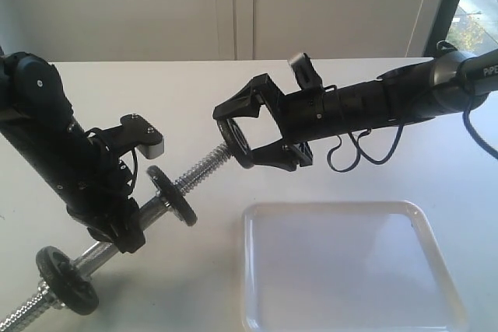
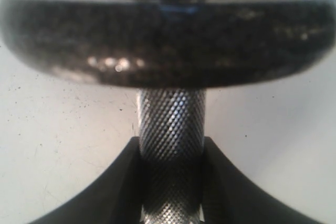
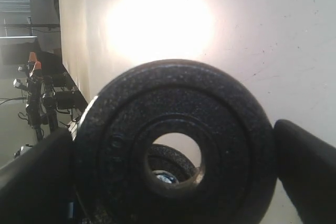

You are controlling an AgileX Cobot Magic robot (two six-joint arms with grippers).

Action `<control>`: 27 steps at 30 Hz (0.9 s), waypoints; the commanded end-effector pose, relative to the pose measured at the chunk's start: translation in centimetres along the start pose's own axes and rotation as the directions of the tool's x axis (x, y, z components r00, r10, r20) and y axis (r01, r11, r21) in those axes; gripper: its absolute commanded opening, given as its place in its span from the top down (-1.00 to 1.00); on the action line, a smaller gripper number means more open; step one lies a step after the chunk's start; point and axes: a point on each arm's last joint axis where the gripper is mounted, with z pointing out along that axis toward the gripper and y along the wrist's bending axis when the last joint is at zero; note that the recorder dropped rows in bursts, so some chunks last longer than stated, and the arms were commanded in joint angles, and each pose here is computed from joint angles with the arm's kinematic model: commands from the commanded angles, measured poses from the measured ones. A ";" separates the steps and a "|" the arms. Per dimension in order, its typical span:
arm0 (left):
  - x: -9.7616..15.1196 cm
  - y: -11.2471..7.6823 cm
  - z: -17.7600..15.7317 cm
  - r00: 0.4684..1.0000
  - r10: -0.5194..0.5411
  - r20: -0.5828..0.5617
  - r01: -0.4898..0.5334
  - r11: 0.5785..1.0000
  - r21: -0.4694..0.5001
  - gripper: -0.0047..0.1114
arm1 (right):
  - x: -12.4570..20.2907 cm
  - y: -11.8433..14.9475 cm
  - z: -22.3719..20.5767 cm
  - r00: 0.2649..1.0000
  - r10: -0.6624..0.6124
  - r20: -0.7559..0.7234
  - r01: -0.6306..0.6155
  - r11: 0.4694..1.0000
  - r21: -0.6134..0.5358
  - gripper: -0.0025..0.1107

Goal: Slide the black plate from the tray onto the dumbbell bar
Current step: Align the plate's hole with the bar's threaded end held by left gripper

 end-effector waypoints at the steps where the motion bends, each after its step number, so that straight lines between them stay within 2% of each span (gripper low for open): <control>1: -0.9 -0.8 -1.9 0.995 -0.029 0.090 0.027 0.999 0.024 0.92 | -0.1 1.5 -0.1 1.000 -0.014 -0.003 0.013 0.996 -0.083 0.96; 17: -0.9 -0.8 -1.9 0.995 -0.028 0.092 0.027 0.999 0.022 0.92 | 0.5 2.0 -0.2 0.998 -0.024 -0.063 0.015 0.991 -0.137 0.96; 24: -0.9 -0.8 -1.9 0.996 -0.011 0.092 0.009 1.000 0.021 0.92 | -0.7 1.3 -2.9 0.999 -0.002 -0.050 -0.008 0.981 -0.194 0.96; 27: -0.9 -0.8 -1.9 0.996 -0.011 0.094 0.010 1.000 0.019 0.92 | -0.7 0.6 -3.4 0.997 0.030 -0.075 -0.041 0.987 -0.155 0.96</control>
